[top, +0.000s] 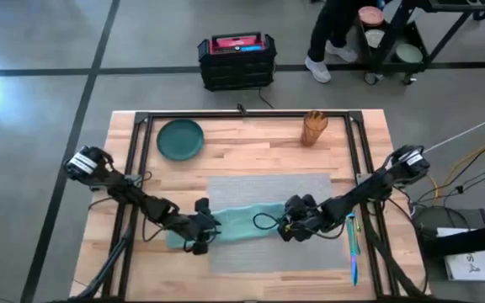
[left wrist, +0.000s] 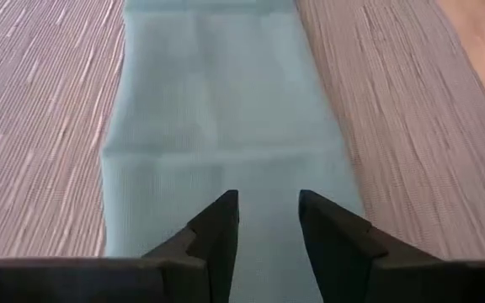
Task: Set table place
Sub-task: Fold the light blue table napkin
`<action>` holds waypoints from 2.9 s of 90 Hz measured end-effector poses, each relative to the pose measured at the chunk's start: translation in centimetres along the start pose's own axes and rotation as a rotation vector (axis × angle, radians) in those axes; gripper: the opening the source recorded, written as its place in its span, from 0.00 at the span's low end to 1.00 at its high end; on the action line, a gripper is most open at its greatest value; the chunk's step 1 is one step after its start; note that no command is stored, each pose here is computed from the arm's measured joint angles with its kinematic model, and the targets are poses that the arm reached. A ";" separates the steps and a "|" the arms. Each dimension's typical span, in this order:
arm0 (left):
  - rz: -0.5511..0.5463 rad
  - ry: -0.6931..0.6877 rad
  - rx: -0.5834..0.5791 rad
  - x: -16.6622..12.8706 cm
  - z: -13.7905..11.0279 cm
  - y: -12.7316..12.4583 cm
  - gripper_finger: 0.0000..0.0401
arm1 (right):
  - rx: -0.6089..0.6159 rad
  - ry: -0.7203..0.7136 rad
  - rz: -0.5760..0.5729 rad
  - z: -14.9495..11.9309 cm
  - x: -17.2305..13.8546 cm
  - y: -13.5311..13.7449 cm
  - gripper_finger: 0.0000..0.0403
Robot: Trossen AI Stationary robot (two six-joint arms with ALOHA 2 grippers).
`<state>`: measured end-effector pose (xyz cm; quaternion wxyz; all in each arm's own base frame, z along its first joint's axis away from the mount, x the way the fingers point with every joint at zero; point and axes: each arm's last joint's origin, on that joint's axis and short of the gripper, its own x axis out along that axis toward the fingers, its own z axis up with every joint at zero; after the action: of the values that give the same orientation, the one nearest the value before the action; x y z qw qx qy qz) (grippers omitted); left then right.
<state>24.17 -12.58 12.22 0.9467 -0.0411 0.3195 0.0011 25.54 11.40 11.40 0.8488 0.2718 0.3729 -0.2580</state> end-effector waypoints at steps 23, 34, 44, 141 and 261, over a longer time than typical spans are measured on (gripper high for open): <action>-0.001 -0.002 0.000 0.0 0.0 0.0 0.28 | -0.048 -0.018 -0.040 -0.4 0.7 -0.2 0.45; -0.001 -0.003 -0.001 0.0 0.0 0.0 0.28 | -0.078 -0.021 -0.042 -0.4 0.7 -0.3 0.35; -0.001 -0.003 -0.001 0.0 0.0 0.0 0.28 | -0.105 -0.024 -0.053 -0.5 0.8 -0.4 0.21; 0.114 -0.102 0.026 4.3 3.1 -1.0 0.28 | -0.110 0.057 -0.149 2.0 -5.9 -3.2 0.00; 0.163 -0.067 -0.016 8.8 2.9 -0.8 0.28 | -0.010 0.267 -0.187 0.5 -4.9 -3.9 0.15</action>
<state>32.91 -13.41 9.23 0.9533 -0.0225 0.2899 0.0819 20.39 9.42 14.44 0.7653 0.2638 0.5073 -0.2955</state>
